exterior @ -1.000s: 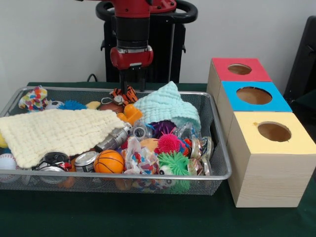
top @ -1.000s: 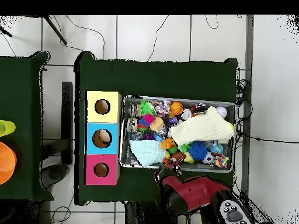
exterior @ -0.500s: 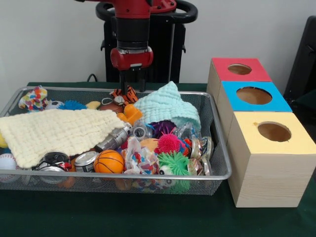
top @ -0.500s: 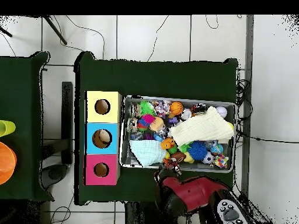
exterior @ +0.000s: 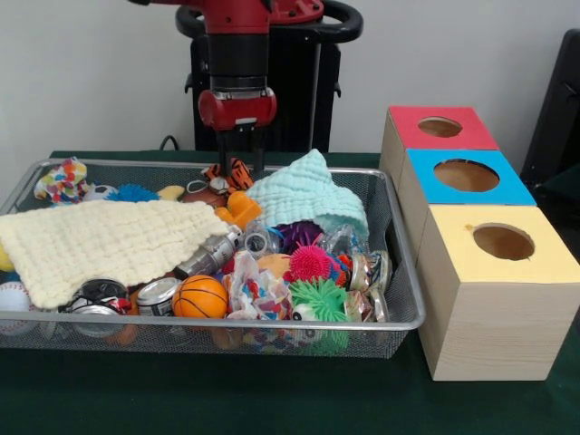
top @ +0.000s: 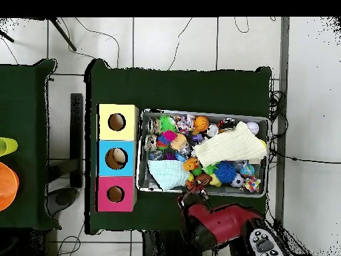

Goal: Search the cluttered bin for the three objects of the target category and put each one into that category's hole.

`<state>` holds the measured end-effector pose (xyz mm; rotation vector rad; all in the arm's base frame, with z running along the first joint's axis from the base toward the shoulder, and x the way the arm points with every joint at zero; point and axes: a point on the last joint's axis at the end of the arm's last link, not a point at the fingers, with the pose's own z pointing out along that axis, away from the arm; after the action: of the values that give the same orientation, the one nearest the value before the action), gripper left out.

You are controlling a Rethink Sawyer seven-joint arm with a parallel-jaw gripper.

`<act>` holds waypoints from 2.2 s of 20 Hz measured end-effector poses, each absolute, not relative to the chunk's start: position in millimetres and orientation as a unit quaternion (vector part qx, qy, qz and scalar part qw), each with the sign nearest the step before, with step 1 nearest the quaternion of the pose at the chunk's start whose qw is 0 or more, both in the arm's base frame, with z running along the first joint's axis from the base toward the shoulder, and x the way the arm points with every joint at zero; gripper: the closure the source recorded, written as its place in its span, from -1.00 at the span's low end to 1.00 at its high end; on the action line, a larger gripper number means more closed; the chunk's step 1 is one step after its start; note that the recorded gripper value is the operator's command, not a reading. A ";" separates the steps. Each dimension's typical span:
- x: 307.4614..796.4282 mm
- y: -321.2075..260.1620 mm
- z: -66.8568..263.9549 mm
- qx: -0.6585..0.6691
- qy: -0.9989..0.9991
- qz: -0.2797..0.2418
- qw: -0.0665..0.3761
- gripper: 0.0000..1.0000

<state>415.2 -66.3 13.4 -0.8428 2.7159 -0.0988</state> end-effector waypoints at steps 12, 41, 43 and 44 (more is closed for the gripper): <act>422.9 -98.0 -18.0 -0.291 0.945 -0.054 0.137 -1.00; 422.2 -114.5 -7.9 -0.270 0.951 -0.050 0.140 1.00; 414.5 -119.7 2.5 -0.253 0.958 -0.044 0.130 1.00; 409.9 -122.6 10.4 -0.241 0.962 -0.041 0.121 1.00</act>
<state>409.9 -122.6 10.4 -0.7032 2.8091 -0.1211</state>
